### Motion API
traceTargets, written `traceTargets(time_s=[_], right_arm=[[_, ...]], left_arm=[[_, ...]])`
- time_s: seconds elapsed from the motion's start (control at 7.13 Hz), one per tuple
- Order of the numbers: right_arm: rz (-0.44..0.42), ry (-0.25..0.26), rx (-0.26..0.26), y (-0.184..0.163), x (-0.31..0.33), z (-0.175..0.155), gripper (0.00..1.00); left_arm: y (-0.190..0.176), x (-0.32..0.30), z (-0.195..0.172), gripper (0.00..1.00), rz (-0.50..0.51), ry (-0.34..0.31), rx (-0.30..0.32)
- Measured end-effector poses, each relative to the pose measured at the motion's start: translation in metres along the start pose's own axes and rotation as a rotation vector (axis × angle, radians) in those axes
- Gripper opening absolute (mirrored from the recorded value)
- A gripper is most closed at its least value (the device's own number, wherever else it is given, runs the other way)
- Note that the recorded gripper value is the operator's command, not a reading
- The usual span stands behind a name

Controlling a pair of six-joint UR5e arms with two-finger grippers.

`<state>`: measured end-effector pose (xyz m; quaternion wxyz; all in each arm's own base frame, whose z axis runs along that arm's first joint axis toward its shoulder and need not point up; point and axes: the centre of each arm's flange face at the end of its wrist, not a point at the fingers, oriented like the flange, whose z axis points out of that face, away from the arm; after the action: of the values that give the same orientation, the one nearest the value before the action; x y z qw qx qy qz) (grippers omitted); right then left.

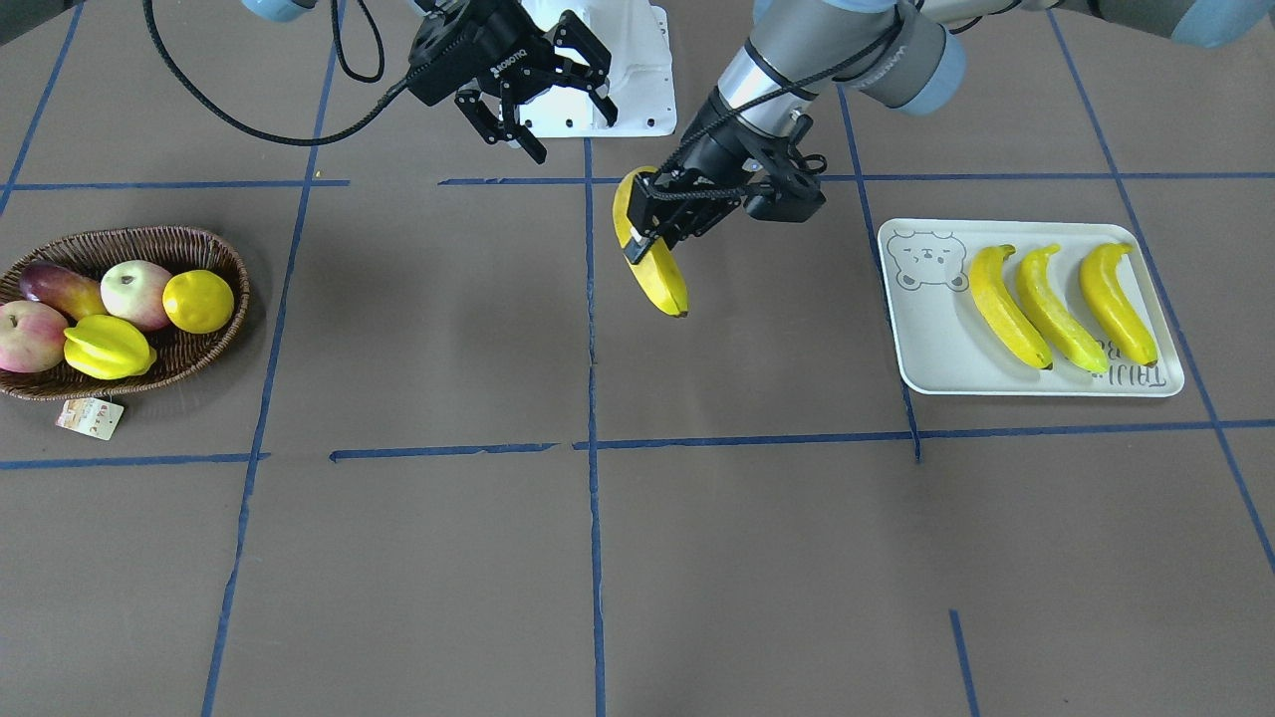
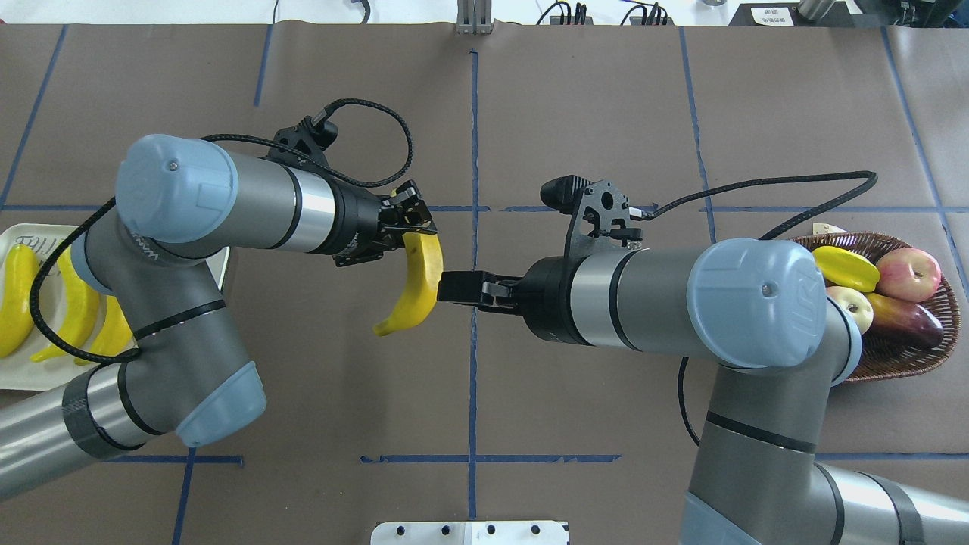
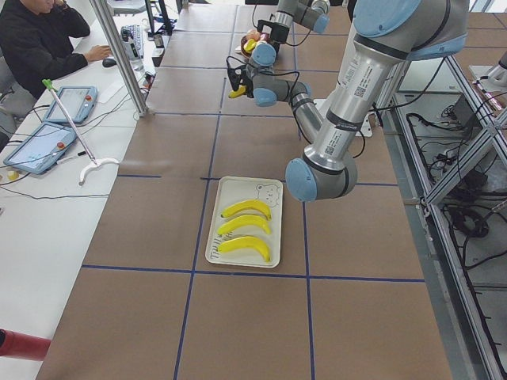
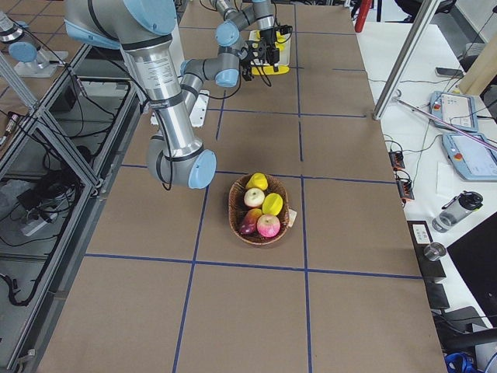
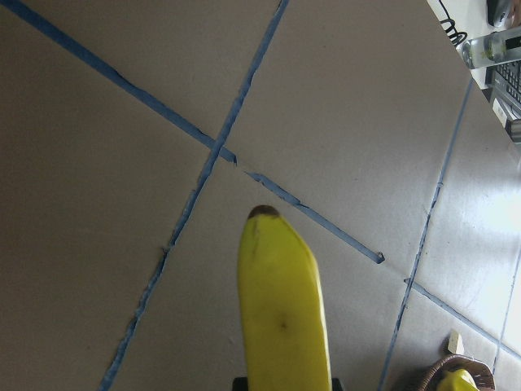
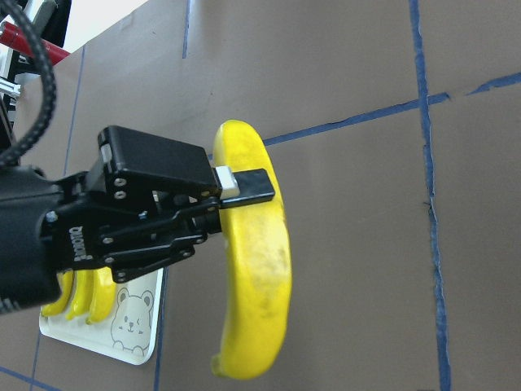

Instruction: Transfer all bananas from basket to plate

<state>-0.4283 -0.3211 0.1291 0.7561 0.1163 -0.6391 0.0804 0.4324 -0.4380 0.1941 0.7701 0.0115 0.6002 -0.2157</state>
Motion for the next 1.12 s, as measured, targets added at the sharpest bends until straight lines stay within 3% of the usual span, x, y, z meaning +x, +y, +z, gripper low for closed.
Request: traceTargets(time_s=[0.56,0.84,1.12], right_arm=[[0.012,0.048,0.014,-0.013,0.003,-0.018,1.00],[0.015,0.056,0.020,-0.016,0.005,-0.019,1.00],[0.017,0.062,0.024,-0.019,0.008,-0.020,1.00]], left_arm=[[-0.103,-0.168,-0.026,0.00,0.116,-0.330,0.079],[-0.133,-0.234,-0.047,0.01,0.144,-0.423,0.098],[-0.141,-0.263,-0.049,0.05,0.138,-0.469,0.099]])
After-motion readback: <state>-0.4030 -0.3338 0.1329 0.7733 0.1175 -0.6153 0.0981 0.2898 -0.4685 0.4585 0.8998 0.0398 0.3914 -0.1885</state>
